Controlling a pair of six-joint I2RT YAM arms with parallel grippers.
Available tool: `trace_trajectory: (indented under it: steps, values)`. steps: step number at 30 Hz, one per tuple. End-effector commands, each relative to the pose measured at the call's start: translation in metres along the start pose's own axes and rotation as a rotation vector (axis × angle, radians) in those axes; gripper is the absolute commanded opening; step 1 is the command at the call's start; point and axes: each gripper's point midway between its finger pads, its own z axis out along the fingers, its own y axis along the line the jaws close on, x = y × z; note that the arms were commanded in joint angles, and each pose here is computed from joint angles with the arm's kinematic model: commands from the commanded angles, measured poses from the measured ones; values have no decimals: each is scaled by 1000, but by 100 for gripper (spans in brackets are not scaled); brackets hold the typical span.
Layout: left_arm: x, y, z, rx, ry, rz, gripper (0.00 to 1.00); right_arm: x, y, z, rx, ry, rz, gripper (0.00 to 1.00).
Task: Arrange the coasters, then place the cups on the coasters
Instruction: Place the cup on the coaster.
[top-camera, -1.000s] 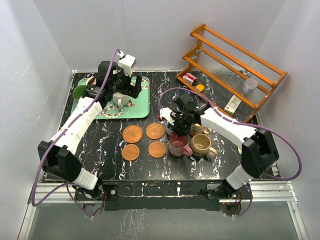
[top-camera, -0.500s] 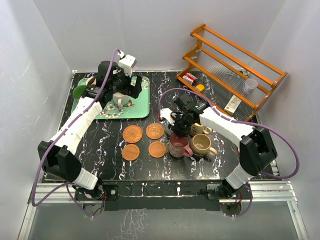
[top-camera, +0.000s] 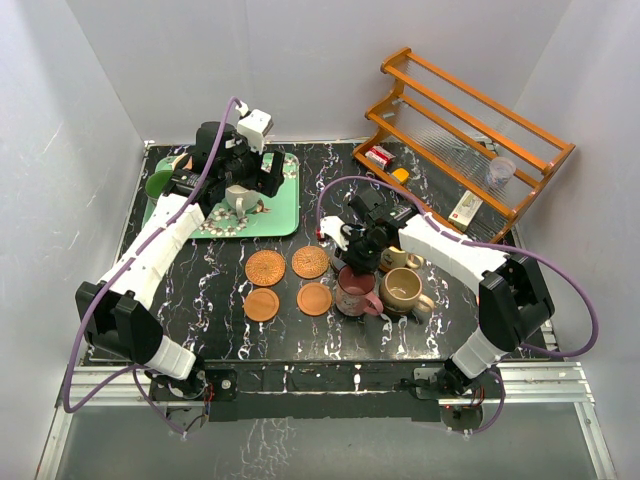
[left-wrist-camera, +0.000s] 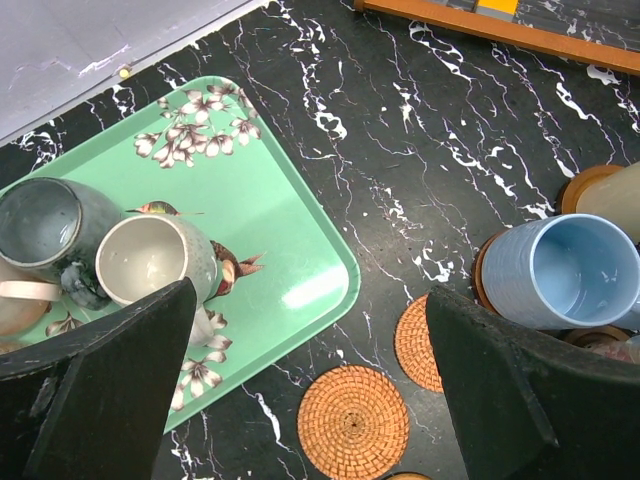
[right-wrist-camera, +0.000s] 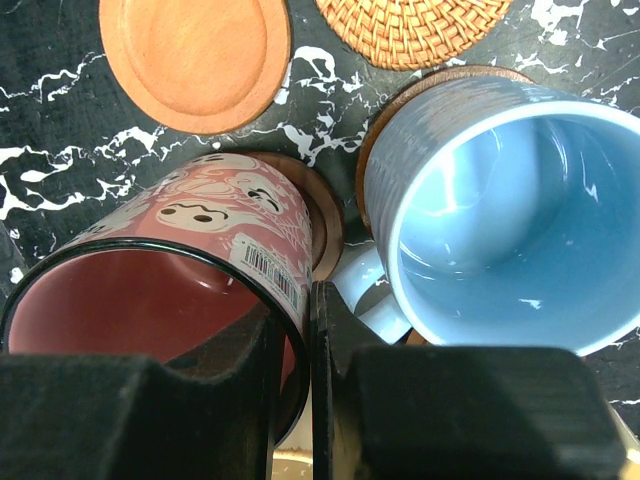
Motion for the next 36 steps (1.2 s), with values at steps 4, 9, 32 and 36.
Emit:
trace_trajectory:
  steps: [4,9,32,36]
  values:
    - [-9,-1,-10,14,-38,-5,98,-24,6,-7,-13,-97,-11,0]
    - [-10,0,-11,13,-42,-5,99,-30,-2,-18,28,-106,-26,0]
    - [-8,0,-12,15,-42,-8,99,-32,-15,-35,56,-121,-28,0]
    - [-8,0,-12,17,-41,-7,99,-30,-15,-32,49,-108,-25,0]
